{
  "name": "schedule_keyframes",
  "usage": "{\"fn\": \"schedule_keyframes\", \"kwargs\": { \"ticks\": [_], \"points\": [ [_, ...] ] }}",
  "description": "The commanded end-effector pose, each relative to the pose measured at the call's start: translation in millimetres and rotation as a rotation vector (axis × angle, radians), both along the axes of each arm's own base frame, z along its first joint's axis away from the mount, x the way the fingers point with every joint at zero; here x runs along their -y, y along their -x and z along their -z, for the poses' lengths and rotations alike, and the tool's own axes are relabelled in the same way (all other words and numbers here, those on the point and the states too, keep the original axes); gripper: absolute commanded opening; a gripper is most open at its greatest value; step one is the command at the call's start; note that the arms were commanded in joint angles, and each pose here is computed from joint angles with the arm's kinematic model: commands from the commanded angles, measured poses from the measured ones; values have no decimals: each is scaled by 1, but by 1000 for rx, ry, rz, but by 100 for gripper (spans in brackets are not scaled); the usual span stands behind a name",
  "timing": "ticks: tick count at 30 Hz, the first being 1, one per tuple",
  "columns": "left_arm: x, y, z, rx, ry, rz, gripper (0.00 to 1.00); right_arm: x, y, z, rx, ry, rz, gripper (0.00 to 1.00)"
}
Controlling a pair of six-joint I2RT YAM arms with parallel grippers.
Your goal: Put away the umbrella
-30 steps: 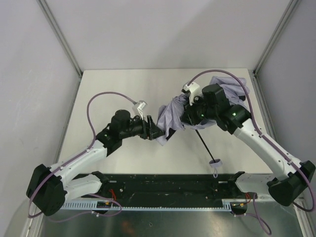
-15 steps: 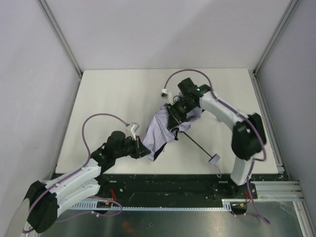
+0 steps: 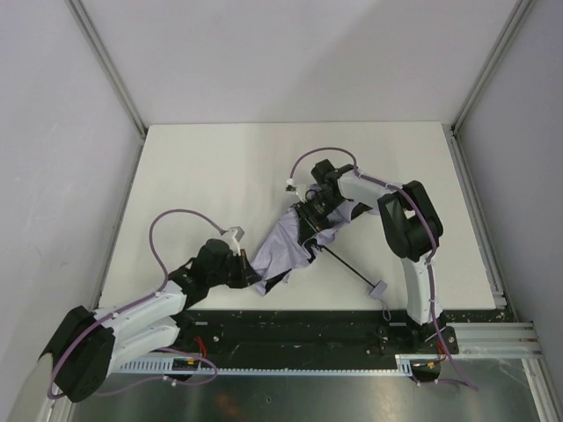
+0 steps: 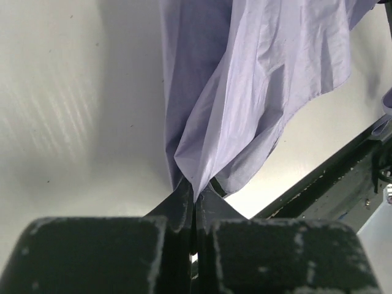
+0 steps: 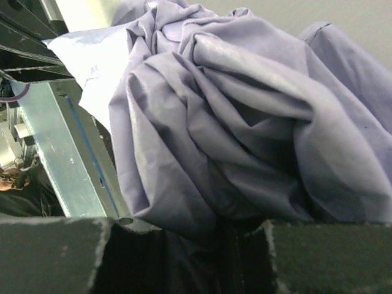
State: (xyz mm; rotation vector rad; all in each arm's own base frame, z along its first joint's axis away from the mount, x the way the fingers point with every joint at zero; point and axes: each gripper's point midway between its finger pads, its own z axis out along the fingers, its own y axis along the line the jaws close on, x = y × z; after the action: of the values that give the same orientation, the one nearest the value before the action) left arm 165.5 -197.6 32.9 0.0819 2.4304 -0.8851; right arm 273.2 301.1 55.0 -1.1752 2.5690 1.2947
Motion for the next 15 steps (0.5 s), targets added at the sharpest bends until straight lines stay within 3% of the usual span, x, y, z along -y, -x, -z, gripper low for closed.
{"fn": "schedule_keyframes", "kwargs": {
  "ticks": [1, 3, 7, 10, 15],
  "points": [
    [-10, 3, 17, -32, -44, -46, 0, 10, -29, 29, 108, 69, 57, 22],
    [-11, 5, 20, -49, -48, -44, 0, 14, -40, 34, 147, 125, 111, 38],
    [-2, 2, 12, -29, -1, -33, 0, 13, -49, 0, 197, 154, 246, 89],
    [0, 1, 8, -21, 22, -35, 0, 12, -49, -36, 223, 142, 325, 98],
    [2, 0, 3, -13, 44, -38, 0, 10, -39, -99, 236, 44, 381, 99]
  ]
}}
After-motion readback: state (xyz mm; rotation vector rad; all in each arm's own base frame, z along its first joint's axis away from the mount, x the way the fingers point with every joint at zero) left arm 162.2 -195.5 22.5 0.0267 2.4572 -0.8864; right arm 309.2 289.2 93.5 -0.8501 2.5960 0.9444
